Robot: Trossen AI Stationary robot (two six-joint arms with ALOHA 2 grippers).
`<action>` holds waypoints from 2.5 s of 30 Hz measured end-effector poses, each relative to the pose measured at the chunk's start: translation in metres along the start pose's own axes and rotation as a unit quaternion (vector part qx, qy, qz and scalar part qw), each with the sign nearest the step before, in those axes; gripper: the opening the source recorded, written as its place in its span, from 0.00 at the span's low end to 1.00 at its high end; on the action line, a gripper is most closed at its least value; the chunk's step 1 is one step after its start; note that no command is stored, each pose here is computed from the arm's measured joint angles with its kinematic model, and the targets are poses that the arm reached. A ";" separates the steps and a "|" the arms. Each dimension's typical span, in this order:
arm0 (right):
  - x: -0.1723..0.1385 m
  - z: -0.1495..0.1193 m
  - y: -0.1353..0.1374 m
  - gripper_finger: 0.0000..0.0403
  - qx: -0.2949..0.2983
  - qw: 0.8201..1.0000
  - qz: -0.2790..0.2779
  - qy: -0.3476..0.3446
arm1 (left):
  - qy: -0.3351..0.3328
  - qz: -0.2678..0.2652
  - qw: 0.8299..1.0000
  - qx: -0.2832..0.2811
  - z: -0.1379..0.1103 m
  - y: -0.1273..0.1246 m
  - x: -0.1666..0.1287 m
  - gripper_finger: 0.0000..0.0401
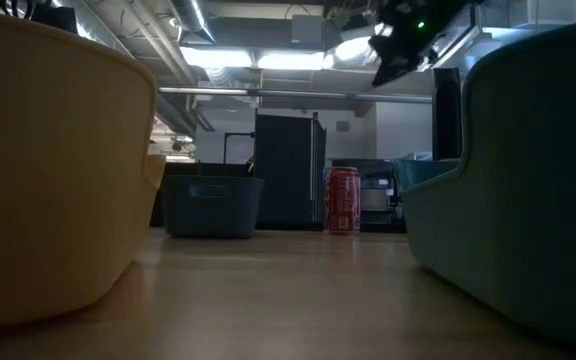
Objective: Sort soda cans
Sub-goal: Put the red and white soda can into the blue bin
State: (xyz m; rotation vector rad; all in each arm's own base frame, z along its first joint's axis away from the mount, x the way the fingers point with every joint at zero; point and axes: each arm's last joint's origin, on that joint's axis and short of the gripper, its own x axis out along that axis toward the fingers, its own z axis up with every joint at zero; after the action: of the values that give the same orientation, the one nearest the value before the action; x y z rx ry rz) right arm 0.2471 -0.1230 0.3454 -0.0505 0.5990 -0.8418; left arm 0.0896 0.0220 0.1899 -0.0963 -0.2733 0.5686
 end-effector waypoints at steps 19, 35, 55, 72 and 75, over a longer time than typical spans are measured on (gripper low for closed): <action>0.055 0.021 -0.006 0.72 0.016 0.981 0.165 0.103 | 0.010 -0.006 0.998 -0.070 -0.002 0.000 0.000 0.00; 0.078 0.018 0.003 0.85 0.056 0.983 0.143 0.104 | 0.009 -0.004 0.998 -0.056 -0.002 0.000 0.000 0.00; 0.115 0.000 0.014 0.84 0.119 0.974 0.110 0.159 | 0.008 0.005 0.999 -0.037 -0.002 0.000 0.000 0.00; 0.146 -0.030 0.027 0.84 0.131 0.956 0.080 0.249 | 0.008 0.007 0.999 -0.037 -0.002 0.000 0.000 0.00; 0.147 -0.030 0.027 0.84 0.132 0.956 0.083 0.247 | 0.008 0.007 0.999 -0.034 -0.002 0.000 0.000 0.00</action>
State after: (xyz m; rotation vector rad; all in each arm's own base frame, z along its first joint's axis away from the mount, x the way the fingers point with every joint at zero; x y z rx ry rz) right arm 0.3255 -0.2041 0.2425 0.4621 0.9397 -0.7660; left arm 0.0899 0.0223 0.1882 -0.1691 -0.2764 0.5715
